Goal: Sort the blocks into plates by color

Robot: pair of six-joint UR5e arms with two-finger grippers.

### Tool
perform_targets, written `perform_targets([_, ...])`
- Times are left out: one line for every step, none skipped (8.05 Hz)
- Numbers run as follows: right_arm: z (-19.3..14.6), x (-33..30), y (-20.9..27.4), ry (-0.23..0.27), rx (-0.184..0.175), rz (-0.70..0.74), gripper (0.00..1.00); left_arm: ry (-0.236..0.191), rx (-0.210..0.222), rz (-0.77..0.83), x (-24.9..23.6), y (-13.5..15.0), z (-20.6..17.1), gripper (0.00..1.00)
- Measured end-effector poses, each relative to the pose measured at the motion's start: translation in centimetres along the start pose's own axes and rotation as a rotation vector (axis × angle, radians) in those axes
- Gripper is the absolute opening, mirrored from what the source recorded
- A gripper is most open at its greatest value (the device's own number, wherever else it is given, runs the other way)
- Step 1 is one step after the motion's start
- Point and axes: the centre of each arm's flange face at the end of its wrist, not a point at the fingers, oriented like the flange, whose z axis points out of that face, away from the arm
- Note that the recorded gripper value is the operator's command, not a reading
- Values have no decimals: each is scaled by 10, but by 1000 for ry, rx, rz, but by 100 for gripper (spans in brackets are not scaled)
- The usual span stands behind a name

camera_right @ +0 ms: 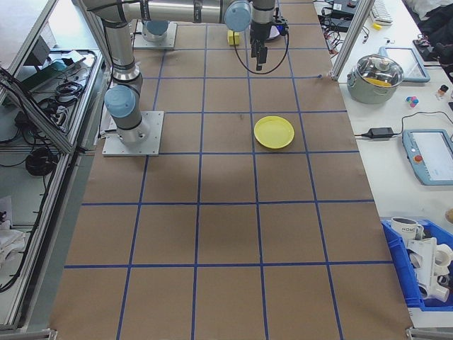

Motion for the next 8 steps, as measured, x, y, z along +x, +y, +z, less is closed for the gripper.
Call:
perform_targets([0,0,0,0,0,0,100,0,8,7,-6,-17,-23,57])
perform_targets([0,0,0,0,0,0,100,-7,29,17,-14,-42,-45,57])
perform_targets([0,0,0,0,0,0,100,-18,53,34,-16,-72,-64,57])
perform_targets([0,0,0,-1,0,1,100,-32,72,58,-10,-102,-75,59])
perform_targets([0,1,0,-1,0,1,100,-39,82,79,-2,-129,-78,65])
perform_targets([0,0,0,0,0,1,100,-28,94,91,3,-148,-76,66])
perform_targets([0,0,0,-1,0,0,100,-21,102,96,4,-158,-75,66])
perform_targets([0,0,0,-1,0,0,100,-17,109,100,5,-164,-73,77])
